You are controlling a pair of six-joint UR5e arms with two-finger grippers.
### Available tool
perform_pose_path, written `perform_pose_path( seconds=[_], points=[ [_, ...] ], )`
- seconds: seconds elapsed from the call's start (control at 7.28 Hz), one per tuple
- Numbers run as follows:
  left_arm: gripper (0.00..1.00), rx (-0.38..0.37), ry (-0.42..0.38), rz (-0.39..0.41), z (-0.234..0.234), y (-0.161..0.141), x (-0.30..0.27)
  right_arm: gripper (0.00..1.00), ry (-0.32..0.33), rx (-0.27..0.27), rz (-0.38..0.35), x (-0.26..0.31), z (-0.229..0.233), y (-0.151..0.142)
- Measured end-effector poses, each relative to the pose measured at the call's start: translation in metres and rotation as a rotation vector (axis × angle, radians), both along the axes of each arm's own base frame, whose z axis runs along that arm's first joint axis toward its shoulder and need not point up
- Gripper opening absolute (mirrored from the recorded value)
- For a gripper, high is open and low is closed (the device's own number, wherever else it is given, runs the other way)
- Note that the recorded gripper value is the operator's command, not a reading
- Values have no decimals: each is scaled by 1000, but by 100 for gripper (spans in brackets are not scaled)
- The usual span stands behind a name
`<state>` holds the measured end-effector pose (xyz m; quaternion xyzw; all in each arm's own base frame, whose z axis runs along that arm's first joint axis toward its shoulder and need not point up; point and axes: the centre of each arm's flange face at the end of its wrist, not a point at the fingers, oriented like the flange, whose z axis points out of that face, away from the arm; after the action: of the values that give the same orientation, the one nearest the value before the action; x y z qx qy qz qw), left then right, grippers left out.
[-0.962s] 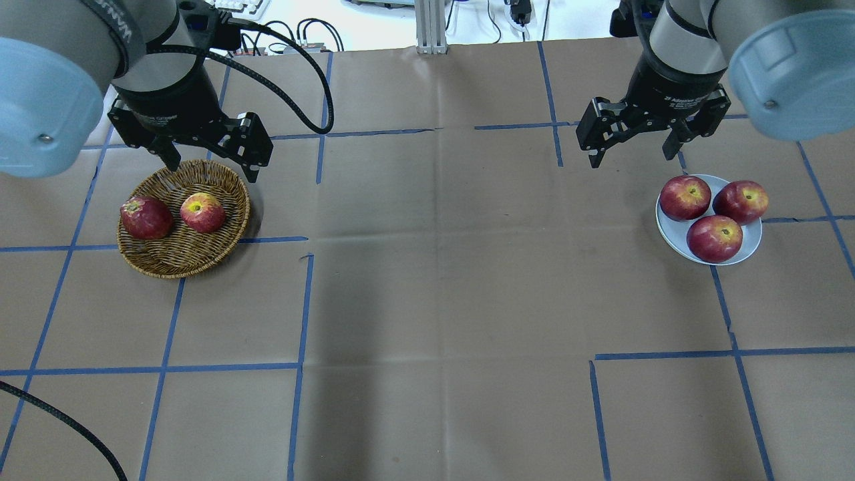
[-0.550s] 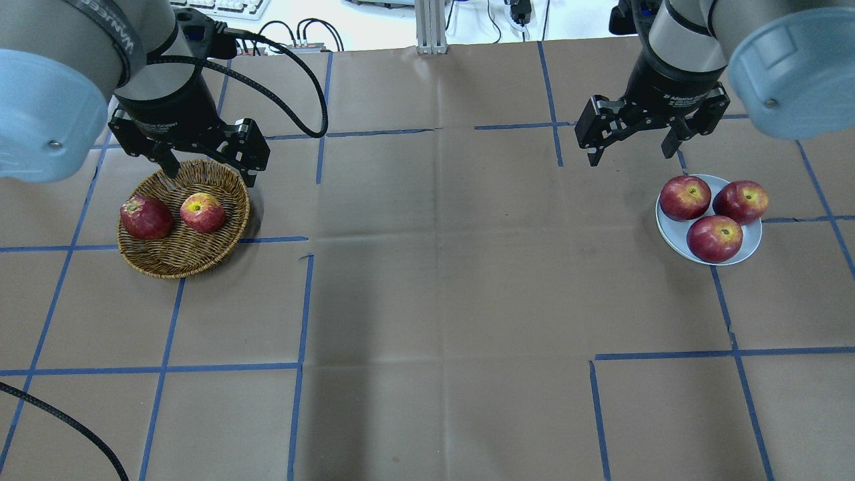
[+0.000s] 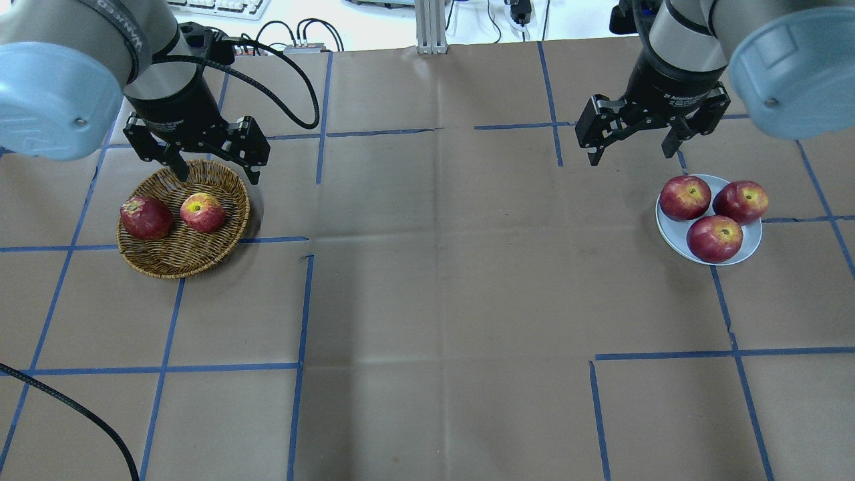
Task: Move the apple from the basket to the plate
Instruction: 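Move the left gripper down over the yellow-red apple in the wicker basket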
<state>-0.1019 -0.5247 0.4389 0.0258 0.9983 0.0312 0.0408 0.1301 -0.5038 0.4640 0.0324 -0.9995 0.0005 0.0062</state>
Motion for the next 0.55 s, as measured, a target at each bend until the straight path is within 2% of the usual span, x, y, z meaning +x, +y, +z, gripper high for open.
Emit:
perform_pose_path(
  seconds=[0.41,0.55],
  points=[
    [99,-34,5,-174,-37,-45,72,100,0,0,2,0,0,0],
    [99,-22,9,-204,-58,-58,102,100,0,0,3,0,0,0]
  ],
)
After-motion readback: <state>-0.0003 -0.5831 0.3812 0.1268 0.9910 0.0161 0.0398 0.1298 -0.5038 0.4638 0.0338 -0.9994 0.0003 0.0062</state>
